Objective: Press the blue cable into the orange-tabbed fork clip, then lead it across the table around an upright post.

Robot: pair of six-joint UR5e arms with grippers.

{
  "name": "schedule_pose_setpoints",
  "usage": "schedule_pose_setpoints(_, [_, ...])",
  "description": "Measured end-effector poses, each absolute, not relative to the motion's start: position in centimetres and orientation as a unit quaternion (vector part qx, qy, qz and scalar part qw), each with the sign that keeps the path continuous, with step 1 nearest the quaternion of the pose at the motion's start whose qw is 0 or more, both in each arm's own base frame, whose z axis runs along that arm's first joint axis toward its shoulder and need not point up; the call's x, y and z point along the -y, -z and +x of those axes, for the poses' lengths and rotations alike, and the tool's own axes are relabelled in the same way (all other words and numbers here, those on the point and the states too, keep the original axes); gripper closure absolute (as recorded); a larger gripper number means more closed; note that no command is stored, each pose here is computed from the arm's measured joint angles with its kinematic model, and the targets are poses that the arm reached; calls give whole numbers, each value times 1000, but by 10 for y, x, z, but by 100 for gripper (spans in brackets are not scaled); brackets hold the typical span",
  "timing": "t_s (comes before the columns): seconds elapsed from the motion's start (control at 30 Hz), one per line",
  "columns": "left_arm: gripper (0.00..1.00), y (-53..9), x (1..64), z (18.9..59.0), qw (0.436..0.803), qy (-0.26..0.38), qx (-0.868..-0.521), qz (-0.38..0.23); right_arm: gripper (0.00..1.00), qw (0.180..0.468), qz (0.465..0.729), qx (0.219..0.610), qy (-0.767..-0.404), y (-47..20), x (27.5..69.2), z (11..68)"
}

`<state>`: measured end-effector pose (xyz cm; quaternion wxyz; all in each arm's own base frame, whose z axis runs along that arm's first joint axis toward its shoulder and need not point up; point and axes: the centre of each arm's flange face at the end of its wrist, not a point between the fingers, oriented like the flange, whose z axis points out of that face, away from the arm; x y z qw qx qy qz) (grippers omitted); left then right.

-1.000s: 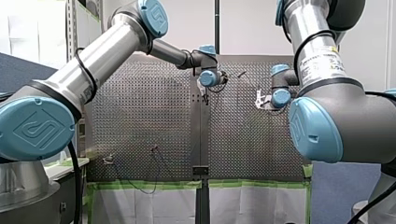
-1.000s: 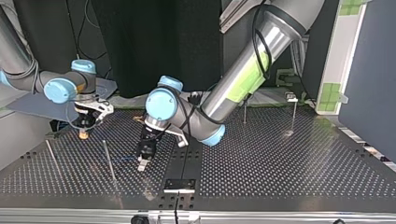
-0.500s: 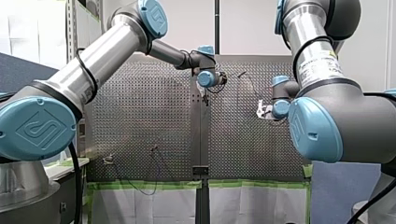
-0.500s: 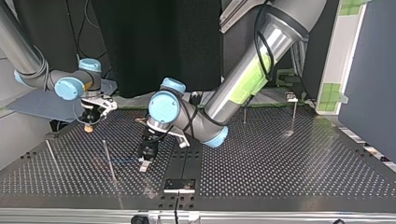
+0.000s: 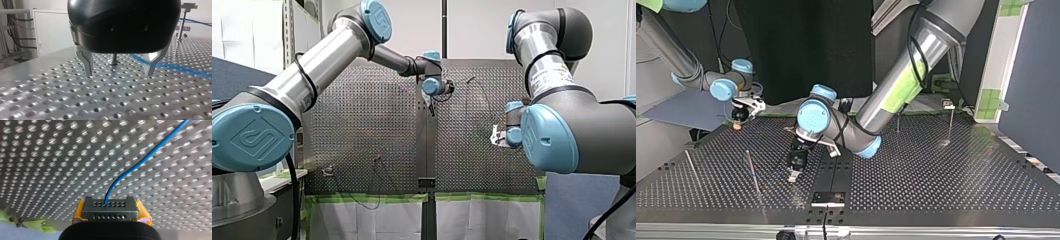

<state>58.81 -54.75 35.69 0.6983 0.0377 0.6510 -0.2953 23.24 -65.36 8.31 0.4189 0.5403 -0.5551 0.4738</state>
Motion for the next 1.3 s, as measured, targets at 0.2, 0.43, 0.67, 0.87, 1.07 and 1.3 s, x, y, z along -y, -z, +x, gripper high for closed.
schedule_pose_setpoints(0.2, [0,-356,548,588,697,296,-652,38,100,419,542,566,-459,-52,654,224])
schedule_pose_setpoints(0.43, [0,-358,548,589,698,296,-651,37,100,422,540,576,-446,-15,655,208])
schedule_pose_setpoints(0.67, [0,-362,548,590,700,297,-649,36,100,426,538,586,-431,23,656,187])
schedule_pose_setpoints(0.87, [0,-365,549,589,700,295,-649,33,100,422,535,599,-419,58,646,170])
schedule_pose_setpoints(1.07, [0,-367,548,589,699,292,-652,32,100,422,527,607,-419,86,642,158])
schedule_pose_setpoints(1.3, [0,-366,548,587,694,289,-658,35,100,427,519,593,-443,88,649,154])
